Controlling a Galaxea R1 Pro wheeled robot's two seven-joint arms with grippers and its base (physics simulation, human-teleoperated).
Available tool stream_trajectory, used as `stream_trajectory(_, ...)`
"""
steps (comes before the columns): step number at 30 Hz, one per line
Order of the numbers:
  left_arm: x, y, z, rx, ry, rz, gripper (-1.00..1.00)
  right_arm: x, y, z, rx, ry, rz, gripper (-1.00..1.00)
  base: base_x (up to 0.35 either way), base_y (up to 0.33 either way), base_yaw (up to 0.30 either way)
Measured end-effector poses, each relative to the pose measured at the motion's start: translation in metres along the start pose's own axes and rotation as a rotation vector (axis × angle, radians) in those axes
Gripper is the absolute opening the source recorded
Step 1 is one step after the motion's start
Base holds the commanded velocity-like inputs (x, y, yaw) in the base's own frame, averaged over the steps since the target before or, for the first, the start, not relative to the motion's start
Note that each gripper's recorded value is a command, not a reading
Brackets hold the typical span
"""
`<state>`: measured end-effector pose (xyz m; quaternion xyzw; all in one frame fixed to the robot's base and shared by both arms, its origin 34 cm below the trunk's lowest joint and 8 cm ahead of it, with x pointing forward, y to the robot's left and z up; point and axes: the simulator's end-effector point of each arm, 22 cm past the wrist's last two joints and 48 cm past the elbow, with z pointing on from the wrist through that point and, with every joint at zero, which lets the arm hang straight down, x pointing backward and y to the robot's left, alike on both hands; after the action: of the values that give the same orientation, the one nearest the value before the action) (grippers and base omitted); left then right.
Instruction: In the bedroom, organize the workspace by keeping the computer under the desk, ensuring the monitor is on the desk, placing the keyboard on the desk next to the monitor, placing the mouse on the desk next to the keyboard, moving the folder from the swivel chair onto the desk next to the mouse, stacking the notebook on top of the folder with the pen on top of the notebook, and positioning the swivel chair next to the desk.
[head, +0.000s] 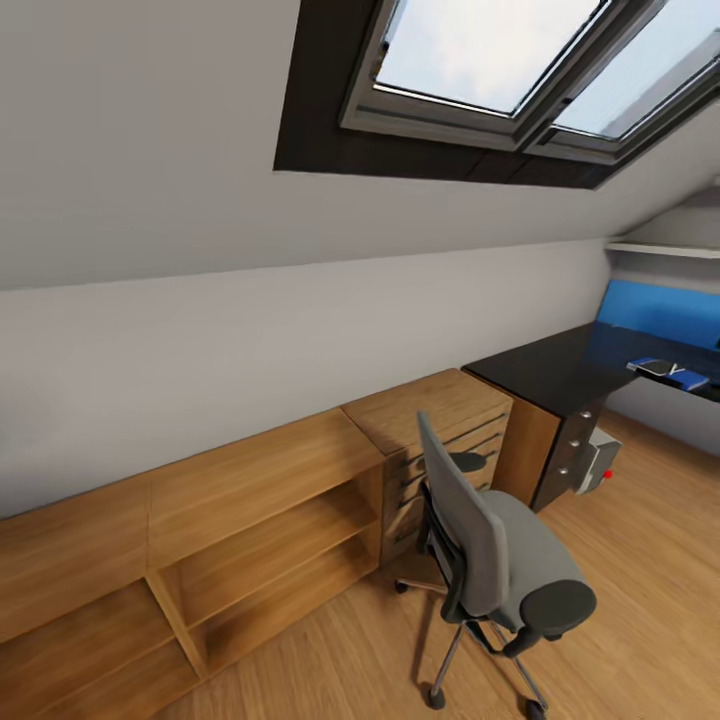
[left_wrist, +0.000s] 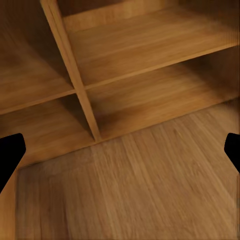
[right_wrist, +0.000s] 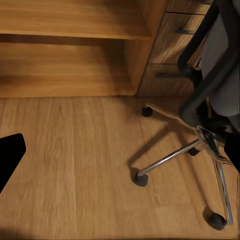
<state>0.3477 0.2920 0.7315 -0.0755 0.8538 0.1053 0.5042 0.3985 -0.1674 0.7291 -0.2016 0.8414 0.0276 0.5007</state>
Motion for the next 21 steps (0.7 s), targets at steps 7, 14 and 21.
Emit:
stream_trajectory(7, -0.0017, -0.0001, 0.0006, 0.0, -0.005, -0.001, 1.0, -0.002, -0.0008, 0.0005, 0.002, -0.005, -0.001, 1.0, 0.0, 0.0, -0.231)
stream_trajectory(14, -0.0035, -0.0003, 0.0012, 0.0, -0.01, -0.003, 1.0, -0.0039, -0.0015, 0.001, 0.003, -0.01, -0.003, 1.0, 0.0, 0.0, -0.232)
stream_trajectory(21, -0.0053, -0.0005, 0.0018, 0.0, -0.015, -0.004, 1.0, -0.0061, -0.0025, 0.0016, 0.005, -0.015, -0.004, 1.0, 0.0, 0.0, -0.232)
